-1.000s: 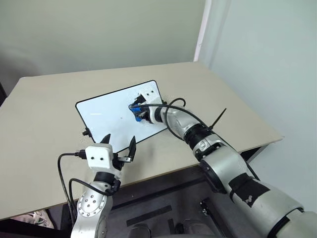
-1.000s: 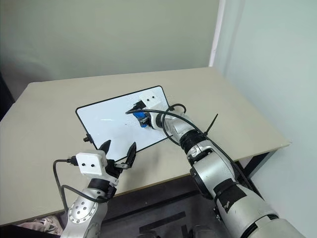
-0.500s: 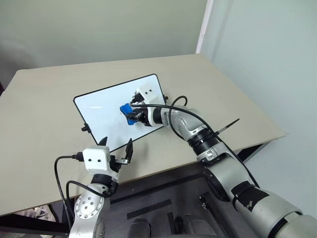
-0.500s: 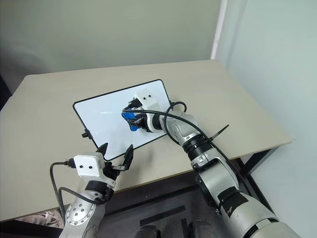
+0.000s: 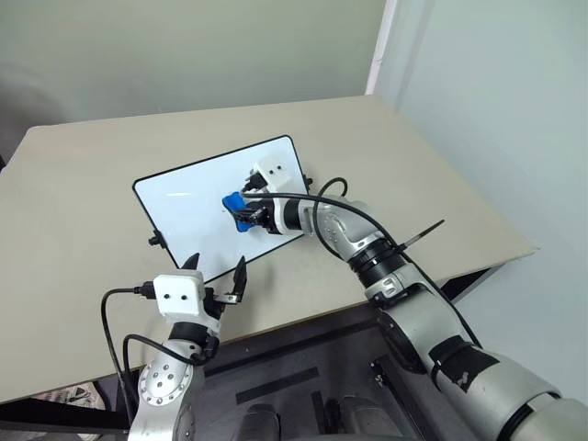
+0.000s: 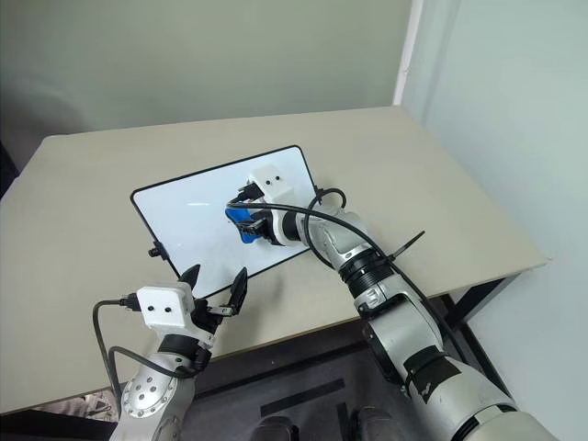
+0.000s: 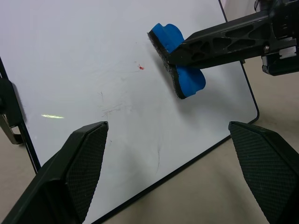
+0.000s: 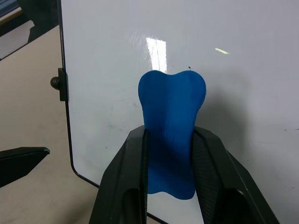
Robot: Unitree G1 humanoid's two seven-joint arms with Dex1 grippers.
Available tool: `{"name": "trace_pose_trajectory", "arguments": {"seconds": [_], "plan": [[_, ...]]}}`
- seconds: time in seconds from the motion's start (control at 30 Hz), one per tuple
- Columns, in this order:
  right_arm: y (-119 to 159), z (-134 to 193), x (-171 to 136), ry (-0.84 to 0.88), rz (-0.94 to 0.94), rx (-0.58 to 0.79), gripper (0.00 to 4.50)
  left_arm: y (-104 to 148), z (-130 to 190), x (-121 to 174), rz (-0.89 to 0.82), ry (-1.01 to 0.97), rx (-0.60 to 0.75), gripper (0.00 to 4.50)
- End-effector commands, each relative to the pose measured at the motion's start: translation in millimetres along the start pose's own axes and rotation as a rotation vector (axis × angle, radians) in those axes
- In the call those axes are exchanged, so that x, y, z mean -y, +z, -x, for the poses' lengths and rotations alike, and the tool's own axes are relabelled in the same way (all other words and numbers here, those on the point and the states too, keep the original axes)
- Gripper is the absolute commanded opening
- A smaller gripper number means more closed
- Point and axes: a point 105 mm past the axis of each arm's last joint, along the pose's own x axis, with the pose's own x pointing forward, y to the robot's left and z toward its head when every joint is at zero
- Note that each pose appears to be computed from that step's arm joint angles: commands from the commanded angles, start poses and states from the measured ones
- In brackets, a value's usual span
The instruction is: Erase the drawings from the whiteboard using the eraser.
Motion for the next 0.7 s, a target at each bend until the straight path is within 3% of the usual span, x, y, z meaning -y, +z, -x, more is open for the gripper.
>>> {"name": "trace_pose_trajectory", "arguments": {"seconds": [0.03, 0.23, 0.7], "plan": [[-10.7, -23.2, -59.6, 0.191, 0.047, -0.040, 1.32, 2.7, -0.2, -7.3, -0.038, -0.032, 0.007, 4.50], [-2.5, -22.4, -47.7, 0.134, 0.042, 0.031, 1.32, 3.0, 0.6, -8.6, -0.056, -0.023, 0.010, 4.50], [-5.3, -8.4, -59.4, 0.164, 0.007, 0.080, 1.32, 2.8, 8.2, 5.2, -0.070, -0.063, -0.004, 4.50]]}}
